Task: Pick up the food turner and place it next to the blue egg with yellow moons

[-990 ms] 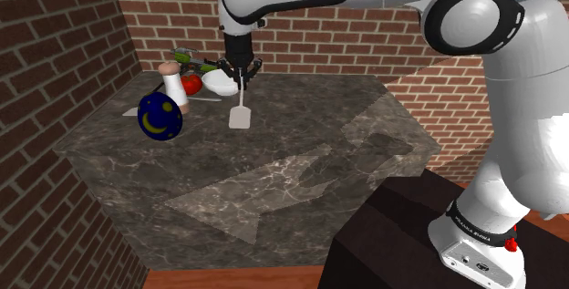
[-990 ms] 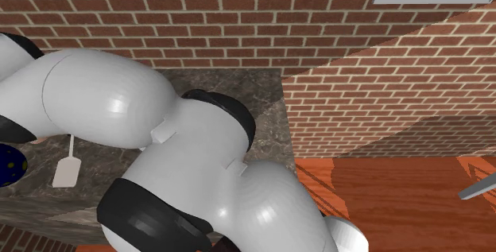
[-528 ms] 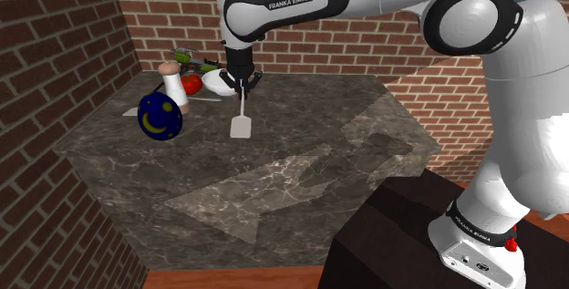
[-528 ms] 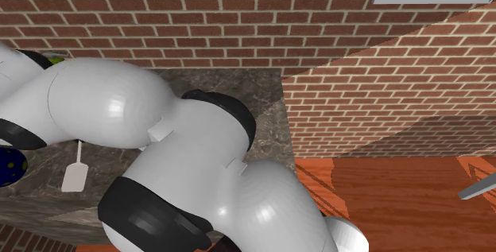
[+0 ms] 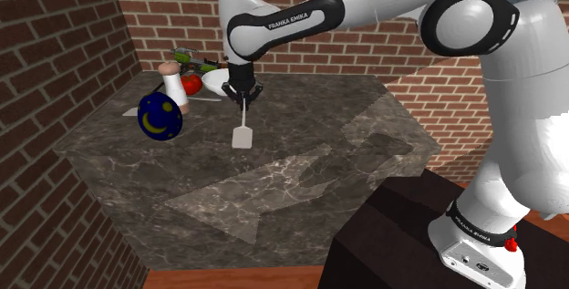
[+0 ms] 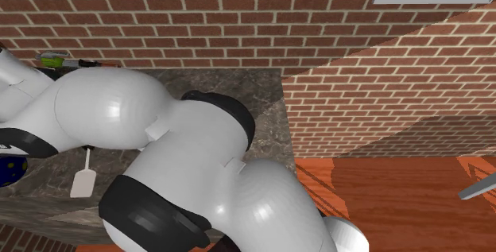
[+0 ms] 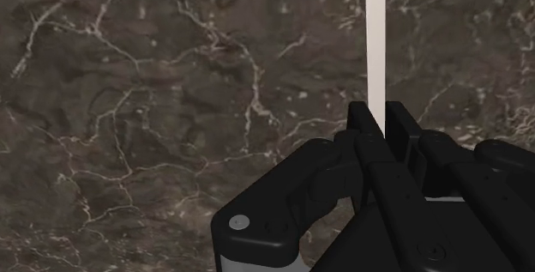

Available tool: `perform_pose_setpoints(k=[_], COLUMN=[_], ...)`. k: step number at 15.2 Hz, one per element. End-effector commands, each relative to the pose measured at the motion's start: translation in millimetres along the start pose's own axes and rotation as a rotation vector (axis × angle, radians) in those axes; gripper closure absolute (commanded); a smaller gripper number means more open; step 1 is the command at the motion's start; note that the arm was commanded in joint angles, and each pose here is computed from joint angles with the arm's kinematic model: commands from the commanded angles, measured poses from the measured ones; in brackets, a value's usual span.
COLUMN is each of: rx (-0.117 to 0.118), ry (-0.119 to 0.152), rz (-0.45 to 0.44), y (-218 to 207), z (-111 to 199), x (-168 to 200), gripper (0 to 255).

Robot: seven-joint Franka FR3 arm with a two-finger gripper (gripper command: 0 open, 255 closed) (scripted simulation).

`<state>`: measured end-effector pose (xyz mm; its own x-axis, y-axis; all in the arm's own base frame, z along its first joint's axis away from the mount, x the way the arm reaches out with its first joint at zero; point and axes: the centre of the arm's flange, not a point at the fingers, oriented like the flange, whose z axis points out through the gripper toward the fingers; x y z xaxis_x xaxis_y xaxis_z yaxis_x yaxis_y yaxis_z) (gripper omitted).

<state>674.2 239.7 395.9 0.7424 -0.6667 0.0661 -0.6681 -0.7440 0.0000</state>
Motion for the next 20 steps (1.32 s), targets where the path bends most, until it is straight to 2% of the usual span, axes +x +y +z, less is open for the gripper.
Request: perform_pose_setpoints(k=[1,8,15,16,20], rx=[0.000,0.000,0.000,0.000,0.000], ry=[0.000,0.000,0.000,0.000,0.000], rz=[0.000,0.000,0.000,0.000,0.000], y=[-0.8,-0.7,-0.8,-0.8,-0.8], z=[10.4,45.2,45.2,45.2,45.2], x=[-1.4,-3.7,-3.7,-3.7,-3.7], gripper=[255,255,255,0,0])
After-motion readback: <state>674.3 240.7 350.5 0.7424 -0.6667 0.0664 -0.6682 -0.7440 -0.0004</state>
